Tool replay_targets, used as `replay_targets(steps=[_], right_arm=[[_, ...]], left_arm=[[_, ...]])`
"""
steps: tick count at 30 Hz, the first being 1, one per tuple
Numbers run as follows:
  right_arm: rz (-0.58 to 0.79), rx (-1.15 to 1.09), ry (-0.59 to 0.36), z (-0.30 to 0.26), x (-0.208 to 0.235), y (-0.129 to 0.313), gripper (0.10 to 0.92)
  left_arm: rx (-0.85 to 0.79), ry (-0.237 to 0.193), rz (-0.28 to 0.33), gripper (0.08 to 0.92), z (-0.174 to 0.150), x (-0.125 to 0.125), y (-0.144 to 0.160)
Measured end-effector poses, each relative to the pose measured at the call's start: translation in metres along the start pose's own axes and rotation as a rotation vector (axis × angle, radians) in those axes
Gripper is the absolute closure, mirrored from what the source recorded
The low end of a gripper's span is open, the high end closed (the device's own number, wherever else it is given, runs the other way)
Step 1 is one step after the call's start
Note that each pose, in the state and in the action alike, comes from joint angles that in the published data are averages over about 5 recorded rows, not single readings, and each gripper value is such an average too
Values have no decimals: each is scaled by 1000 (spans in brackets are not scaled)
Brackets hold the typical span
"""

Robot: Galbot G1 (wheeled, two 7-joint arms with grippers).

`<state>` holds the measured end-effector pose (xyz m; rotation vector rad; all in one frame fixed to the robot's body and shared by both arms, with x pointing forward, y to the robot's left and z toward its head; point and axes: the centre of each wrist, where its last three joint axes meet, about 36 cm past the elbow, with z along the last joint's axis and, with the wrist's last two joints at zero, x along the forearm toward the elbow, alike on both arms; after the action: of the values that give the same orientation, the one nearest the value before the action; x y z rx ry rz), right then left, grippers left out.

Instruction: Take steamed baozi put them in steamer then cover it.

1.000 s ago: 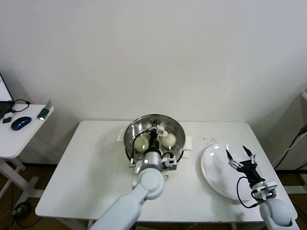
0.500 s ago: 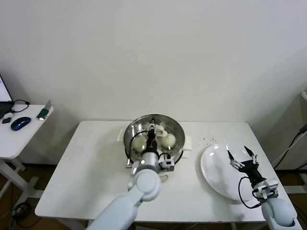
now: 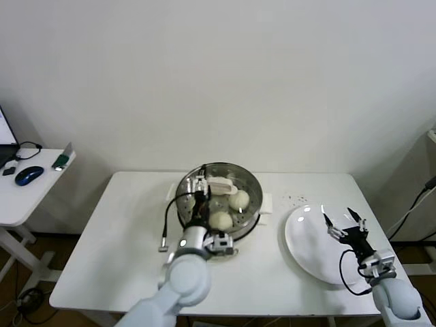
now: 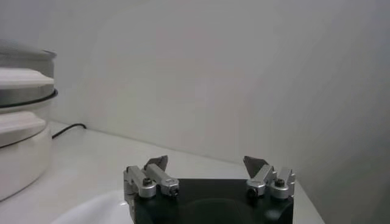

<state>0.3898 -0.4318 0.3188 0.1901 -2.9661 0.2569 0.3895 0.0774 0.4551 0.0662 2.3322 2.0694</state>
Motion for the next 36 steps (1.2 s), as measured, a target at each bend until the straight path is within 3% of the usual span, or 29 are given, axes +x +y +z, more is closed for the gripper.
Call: replay_targets(steps=[5, 8, 15, 18, 21, 28, 36], right_arm=[[0, 3, 7, -2, -1, 1, 200], [-2, 6, 8, -2, -1, 1, 200], [-9, 8, 10, -1, -2, 3, 200], [-15, 4, 10, -1, -2, 6, 200], [-22, 0, 9, 0, -1, 9, 200], [-33, -15, 2, 1, 3, 18, 200], [-39, -41, -25, 0, 8, 24, 200]], left_arm=[[87, 4, -14, 177, 22, 22, 10], [162, 29, -12, 177, 39, 33, 14], [377, 169, 39, 177, 88, 50, 16], [487, 205, 61, 177, 110, 55, 15], [615, 197, 71, 177, 131, 58, 10], [943, 119, 22, 177, 183, 59, -23], [1146, 147, -36, 177, 226, 77, -70]])
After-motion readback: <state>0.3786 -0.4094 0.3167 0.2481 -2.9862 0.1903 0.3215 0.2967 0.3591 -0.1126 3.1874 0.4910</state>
